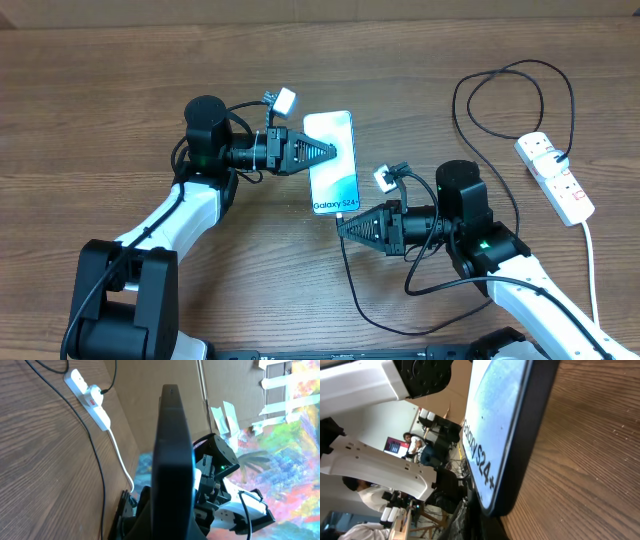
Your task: Plug charger to phone and switch on socket
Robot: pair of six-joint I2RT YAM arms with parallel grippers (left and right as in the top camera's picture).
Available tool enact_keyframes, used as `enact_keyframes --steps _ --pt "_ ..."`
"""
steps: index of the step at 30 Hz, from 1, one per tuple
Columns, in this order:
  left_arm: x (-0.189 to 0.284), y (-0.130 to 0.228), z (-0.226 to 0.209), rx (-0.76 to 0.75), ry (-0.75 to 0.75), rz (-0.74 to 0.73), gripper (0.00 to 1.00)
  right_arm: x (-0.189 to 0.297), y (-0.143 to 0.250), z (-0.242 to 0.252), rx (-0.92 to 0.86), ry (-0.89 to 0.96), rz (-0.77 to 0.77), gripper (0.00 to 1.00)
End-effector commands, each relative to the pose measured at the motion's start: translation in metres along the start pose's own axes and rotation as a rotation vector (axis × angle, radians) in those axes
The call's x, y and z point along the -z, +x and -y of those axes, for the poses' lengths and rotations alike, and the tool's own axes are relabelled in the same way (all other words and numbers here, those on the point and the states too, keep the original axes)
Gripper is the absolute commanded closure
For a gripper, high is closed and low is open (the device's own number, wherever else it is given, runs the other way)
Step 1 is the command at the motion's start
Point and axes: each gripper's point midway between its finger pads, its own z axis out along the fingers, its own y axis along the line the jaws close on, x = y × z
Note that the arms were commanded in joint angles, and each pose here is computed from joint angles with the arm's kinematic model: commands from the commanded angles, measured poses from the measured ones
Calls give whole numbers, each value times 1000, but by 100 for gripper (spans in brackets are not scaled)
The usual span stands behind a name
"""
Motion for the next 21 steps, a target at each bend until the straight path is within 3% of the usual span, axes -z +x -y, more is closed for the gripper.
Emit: enact_keyframes --steps 1,21 --pt "0 2 11 -41 17 -28 96 4 -12 -3 6 2 28 96" --pt "-1 2 11 -51 16 -24 96 4 -3 -8 -70 -31 -10 96"
